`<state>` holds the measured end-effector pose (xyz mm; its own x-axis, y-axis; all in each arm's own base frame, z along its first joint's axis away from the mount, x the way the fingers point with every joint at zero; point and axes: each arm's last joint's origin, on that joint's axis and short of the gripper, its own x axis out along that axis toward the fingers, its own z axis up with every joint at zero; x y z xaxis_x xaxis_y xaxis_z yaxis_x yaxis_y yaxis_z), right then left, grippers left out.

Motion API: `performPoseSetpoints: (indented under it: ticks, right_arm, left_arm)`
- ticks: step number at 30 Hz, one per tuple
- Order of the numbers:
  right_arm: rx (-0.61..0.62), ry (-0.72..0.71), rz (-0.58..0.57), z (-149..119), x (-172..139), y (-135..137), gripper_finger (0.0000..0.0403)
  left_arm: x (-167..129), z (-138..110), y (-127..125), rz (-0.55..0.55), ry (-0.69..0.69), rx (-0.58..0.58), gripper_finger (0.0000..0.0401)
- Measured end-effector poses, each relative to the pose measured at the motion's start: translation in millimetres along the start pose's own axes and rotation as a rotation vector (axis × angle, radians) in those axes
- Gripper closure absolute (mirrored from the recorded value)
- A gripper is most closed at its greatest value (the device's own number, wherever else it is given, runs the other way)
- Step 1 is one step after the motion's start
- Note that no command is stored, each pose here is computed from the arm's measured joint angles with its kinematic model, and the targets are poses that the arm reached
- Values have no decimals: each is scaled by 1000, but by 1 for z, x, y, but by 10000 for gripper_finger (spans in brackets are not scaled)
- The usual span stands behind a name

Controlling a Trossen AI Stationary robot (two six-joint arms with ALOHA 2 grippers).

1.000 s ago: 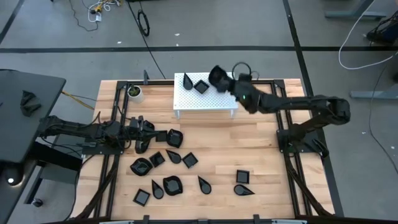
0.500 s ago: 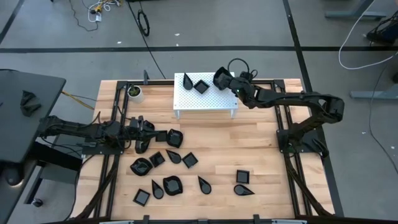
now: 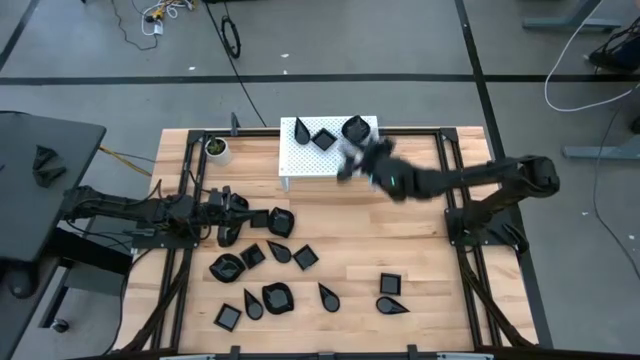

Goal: Pick & Place Mini shaped plates
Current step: Stack the black square plate on top of the other black square plate on the shelf

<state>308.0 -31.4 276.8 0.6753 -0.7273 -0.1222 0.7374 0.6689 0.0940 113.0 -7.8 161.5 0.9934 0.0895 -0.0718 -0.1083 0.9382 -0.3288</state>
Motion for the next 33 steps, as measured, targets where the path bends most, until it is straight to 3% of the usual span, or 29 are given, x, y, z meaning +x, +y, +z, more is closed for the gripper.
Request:
performPoseSetpoints:
  ticks: [2,4,6,9,13,16,18,20,22,27,33]
  right_arm:
    - [-115,39,165,-9,-26,27,228]
    - [-146,95,277,-20,-52,46,227]
    - [-84,190,386,-31,-77,59,228]
    - [50,470,517,-46,-107,66,237]
    - [160,955,486,-62,-135,60,263]
    - [133,1239,392,-74,-148,46,285]
    - [70,1347,318,-79,-152,36,296]
    - [15,1388,262,-83,-152,27,302]
    - [-48,1401,276,-88,-149,22,301]
    - [-194,1367,449,-110,-142,17,275]
    - [-239,1316,634,-139,-142,10,254]
  left_arm:
    - [0,0,0,0,0,11,394]
    - [0,0,0,0,0,23,394]
    - [0,0,0,0,0,23,394]
    - [0,0,0,0,0,24,394]
    - [0,0,0,10,-3,24,394]
    - [0,0,1,30,-10,25,394]
    - [0,0,1,47,-17,25,394]
    - [0,1,2,54,-19,25,394]
    - [0,0,2,54,-19,25,394]
    - [0,1,2,53,-19,23,394]
    - [0,1,2,53,-19,22,394]
